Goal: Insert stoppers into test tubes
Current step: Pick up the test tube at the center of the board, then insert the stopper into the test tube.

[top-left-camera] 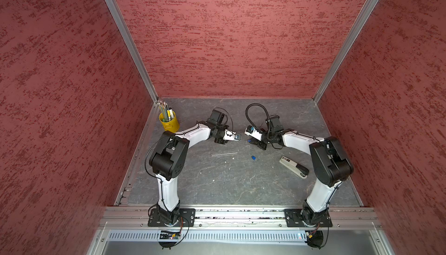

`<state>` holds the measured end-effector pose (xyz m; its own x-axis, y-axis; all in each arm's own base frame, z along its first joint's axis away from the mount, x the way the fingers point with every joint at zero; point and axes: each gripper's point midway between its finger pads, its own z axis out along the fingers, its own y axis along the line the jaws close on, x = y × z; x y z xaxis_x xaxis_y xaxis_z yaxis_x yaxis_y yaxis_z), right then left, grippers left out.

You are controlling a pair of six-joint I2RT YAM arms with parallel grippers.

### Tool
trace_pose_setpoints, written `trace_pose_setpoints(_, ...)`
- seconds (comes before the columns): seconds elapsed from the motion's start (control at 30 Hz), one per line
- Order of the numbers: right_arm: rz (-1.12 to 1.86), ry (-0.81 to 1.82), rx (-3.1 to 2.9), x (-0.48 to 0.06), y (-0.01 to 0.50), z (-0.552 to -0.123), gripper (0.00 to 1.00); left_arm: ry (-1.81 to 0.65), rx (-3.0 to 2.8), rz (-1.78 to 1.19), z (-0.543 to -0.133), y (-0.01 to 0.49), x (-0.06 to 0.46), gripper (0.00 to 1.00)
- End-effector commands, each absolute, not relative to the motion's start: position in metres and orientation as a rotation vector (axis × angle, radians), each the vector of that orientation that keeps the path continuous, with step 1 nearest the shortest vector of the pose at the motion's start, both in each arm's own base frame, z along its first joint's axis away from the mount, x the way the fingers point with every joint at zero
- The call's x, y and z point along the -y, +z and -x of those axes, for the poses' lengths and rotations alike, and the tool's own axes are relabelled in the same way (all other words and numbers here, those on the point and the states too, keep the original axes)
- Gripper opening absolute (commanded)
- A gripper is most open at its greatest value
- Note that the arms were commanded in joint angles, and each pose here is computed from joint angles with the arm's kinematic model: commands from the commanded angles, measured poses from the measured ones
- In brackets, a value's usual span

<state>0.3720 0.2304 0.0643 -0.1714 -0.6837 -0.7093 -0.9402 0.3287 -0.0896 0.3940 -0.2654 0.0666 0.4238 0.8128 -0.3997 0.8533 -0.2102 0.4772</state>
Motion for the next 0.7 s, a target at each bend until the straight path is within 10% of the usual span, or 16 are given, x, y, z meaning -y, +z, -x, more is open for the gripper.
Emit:
trace_pose_setpoints(0.0,1.428,0.528,-1.896,-0.24,0.074,-0.376,0.19,-0.05,-1.355,-2.014,-0.397,0.078,0.273,0.18)
trace_pose_setpoints(0.67,1.416,0.56,-1.89,-0.244,0.08,-0.378,0.19,-0.008,-1.288,-2.008,-0.396,0.076,0.287,0.18)
